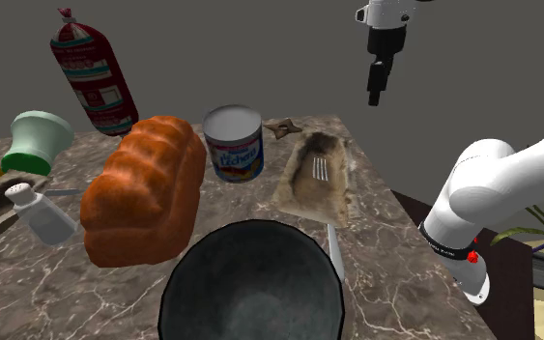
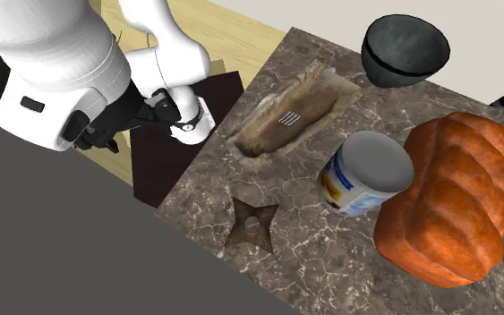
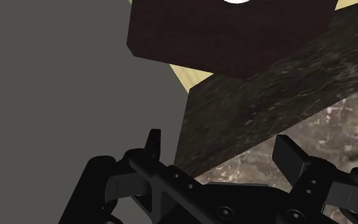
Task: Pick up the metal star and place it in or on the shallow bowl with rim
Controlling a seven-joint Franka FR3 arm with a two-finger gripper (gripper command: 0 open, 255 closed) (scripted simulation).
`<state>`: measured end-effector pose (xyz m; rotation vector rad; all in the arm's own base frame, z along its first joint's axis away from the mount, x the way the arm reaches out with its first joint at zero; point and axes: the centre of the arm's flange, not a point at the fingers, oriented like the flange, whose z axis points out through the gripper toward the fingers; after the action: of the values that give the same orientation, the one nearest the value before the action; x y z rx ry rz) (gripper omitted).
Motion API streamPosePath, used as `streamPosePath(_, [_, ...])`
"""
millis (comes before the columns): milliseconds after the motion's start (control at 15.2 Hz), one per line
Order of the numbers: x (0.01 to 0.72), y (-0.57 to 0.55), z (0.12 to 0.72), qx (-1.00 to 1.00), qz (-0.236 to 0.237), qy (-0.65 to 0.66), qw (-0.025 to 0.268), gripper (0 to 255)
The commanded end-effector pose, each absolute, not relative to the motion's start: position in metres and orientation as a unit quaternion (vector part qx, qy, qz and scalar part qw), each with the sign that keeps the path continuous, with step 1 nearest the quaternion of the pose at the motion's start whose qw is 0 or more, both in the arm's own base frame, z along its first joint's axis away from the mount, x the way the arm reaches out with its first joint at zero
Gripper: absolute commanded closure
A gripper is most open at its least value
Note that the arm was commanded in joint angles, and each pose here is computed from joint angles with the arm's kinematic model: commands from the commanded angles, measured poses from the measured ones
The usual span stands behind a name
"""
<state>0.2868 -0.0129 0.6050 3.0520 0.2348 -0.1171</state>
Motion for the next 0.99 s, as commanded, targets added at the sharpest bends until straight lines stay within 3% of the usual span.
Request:
streamPosePath(0, [0.287,-0.013,0.605,0.996,-0.038,0.077,0.039,0])
streamPosePath(924, [0.408,0.102,0.572,0.991,-0.008,-0.132,0.010,0])
